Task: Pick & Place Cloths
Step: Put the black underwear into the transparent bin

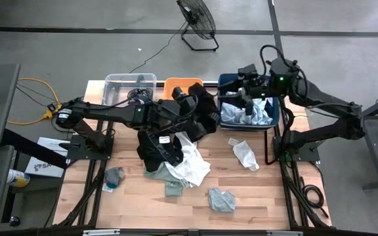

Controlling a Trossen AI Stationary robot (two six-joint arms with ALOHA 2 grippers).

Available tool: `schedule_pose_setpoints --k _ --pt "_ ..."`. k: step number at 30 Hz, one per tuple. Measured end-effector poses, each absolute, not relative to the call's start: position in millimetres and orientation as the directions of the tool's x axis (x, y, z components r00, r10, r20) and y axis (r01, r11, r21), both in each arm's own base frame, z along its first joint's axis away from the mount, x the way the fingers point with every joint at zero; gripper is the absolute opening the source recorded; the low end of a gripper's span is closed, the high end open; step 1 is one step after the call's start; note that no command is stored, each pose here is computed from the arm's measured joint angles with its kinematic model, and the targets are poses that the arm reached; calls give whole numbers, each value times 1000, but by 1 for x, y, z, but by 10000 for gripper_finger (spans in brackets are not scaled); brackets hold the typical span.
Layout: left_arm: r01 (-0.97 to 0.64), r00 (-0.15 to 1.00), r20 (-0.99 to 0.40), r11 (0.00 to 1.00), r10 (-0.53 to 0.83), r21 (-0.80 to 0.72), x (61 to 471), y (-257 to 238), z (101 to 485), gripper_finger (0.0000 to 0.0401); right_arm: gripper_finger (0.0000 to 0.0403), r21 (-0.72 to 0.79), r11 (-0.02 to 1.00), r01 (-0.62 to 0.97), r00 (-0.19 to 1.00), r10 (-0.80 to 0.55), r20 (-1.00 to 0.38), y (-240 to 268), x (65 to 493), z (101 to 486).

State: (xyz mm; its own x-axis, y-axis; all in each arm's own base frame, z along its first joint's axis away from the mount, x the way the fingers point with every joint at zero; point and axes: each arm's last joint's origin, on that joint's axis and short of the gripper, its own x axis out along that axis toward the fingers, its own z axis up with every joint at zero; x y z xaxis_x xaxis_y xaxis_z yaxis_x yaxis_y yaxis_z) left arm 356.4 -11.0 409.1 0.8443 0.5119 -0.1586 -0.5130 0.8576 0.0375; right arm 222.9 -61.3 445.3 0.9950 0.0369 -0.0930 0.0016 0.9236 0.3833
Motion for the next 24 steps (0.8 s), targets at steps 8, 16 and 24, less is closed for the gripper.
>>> schedule_pose_setpoints --k 8,16,24 --pt "-578 801 -154 814 578 54 331 -7 426 4 251 396 917 57 990 -1 -141 -60 196 448" --pt "-679 712 -157 728 685 98 291 -1 445 4 249 420 902 98 971 6 -238 -57 189 439" --pt "-790 574 -147 592 806 162 250 5 459 4 249 431 894 120 957 10 -289 -57 188 434"
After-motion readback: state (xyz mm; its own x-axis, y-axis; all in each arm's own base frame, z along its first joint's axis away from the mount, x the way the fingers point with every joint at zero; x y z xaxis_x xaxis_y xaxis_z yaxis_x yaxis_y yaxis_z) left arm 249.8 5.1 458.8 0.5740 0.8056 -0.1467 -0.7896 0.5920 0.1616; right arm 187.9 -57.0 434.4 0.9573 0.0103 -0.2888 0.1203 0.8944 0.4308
